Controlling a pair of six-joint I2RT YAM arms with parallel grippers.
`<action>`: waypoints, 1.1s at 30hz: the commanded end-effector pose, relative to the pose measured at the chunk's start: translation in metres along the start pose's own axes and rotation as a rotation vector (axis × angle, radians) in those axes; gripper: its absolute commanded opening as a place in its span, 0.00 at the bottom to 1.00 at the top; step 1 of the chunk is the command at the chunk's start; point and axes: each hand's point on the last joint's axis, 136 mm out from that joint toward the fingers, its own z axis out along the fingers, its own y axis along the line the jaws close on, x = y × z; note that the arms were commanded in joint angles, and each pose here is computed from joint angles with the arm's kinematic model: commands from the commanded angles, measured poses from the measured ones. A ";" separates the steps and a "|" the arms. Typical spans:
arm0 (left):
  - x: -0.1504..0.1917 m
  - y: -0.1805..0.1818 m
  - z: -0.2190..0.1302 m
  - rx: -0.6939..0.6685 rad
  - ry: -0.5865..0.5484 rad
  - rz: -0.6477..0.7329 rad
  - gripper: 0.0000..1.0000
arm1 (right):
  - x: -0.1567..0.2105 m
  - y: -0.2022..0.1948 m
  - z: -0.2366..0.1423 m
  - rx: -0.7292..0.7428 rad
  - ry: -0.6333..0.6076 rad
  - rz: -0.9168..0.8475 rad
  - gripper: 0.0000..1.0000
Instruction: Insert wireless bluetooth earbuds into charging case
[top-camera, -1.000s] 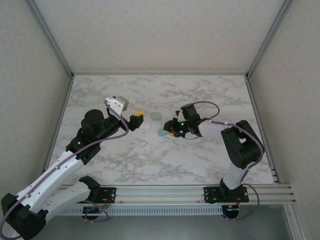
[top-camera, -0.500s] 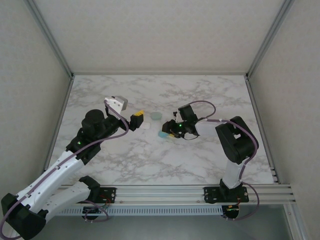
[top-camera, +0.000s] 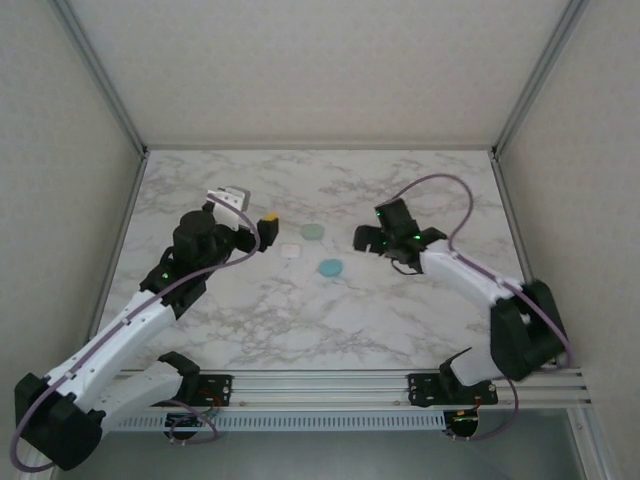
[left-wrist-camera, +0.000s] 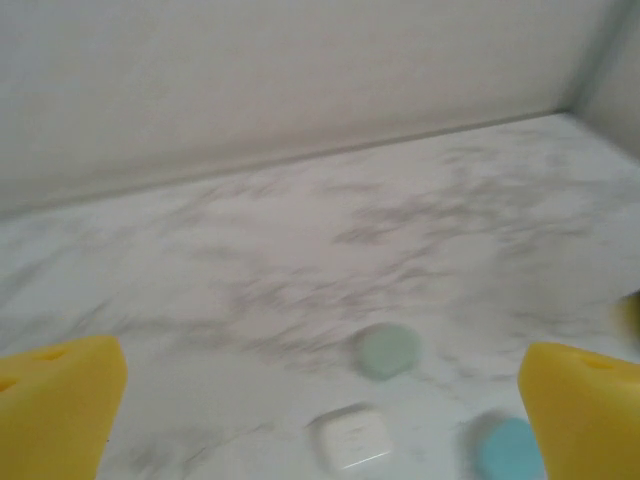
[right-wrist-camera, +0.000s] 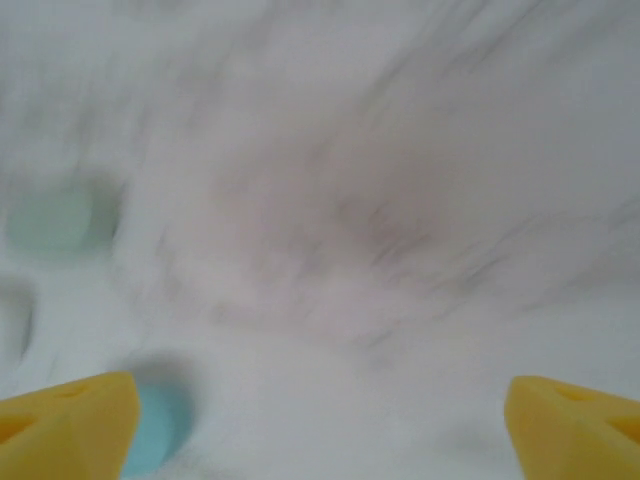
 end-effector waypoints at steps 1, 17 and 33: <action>0.051 0.077 0.007 -0.305 0.144 -0.115 1.00 | -0.043 -0.095 -0.020 0.470 -0.253 -0.208 0.99; 0.129 0.188 0.033 -0.478 0.026 -0.190 1.00 | -0.003 -0.106 0.047 -0.126 -0.458 -0.242 0.99; 0.152 0.181 0.058 -0.427 0.039 -0.168 1.00 | -0.012 -0.137 0.061 0.059 -0.421 -0.138 0.99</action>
